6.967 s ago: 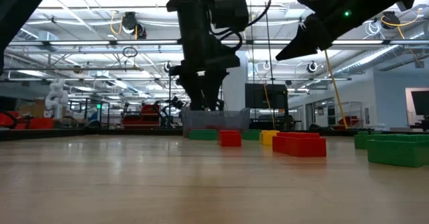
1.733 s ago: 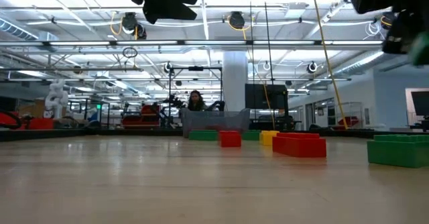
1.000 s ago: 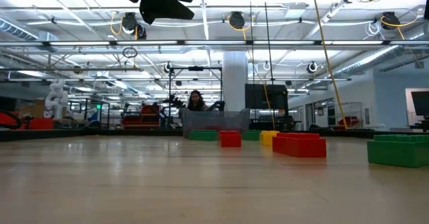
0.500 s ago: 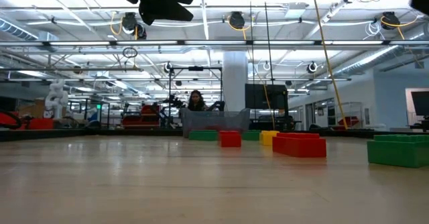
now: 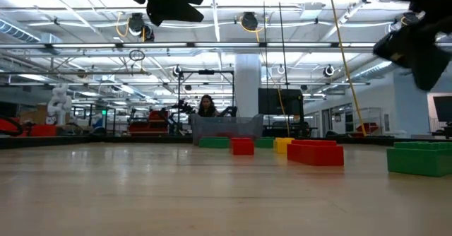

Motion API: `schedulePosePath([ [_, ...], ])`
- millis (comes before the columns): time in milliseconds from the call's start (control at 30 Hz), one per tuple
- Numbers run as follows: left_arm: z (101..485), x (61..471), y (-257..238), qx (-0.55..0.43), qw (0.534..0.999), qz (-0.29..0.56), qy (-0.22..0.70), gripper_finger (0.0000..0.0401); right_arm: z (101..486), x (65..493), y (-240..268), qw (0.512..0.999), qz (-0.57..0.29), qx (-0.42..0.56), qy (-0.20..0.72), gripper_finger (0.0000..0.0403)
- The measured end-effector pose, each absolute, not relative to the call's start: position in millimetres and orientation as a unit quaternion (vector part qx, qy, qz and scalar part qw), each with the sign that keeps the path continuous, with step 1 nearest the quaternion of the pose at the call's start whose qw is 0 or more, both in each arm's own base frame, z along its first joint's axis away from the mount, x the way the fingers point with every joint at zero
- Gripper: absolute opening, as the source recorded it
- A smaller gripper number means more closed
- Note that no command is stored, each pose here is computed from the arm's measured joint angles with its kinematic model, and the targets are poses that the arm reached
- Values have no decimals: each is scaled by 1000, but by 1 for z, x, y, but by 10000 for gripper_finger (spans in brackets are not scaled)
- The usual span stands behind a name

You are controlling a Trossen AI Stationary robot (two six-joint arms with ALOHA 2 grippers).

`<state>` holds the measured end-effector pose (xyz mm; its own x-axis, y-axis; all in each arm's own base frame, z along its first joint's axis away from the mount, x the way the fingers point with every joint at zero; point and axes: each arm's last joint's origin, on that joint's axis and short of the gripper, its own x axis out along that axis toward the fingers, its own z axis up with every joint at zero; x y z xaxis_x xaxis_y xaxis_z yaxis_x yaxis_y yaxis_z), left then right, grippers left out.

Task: Sort & place blocks by color
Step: Put the green game piece into the yellow bin

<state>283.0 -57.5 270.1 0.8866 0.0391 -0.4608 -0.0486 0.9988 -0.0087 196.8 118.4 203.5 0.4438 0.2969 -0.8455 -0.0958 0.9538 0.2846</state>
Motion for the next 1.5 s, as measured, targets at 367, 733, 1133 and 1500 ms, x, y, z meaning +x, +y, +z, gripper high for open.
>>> schedulePosePath([
  [367,271,283,-59,14,972,13,234,227,166,225,115,841,125,-27,526,247],
  [733,273,284,-60,23,974,10,225,227,151,228,123,826,141,-30,545,247],
  [1133,273,284,-59,26,974,10,224,227,139,231,120,826,89,-66,553,238],
  [1500,273,284,-59,26,974,10,224,227,142,233,121,832,104,-79,539,56],
])
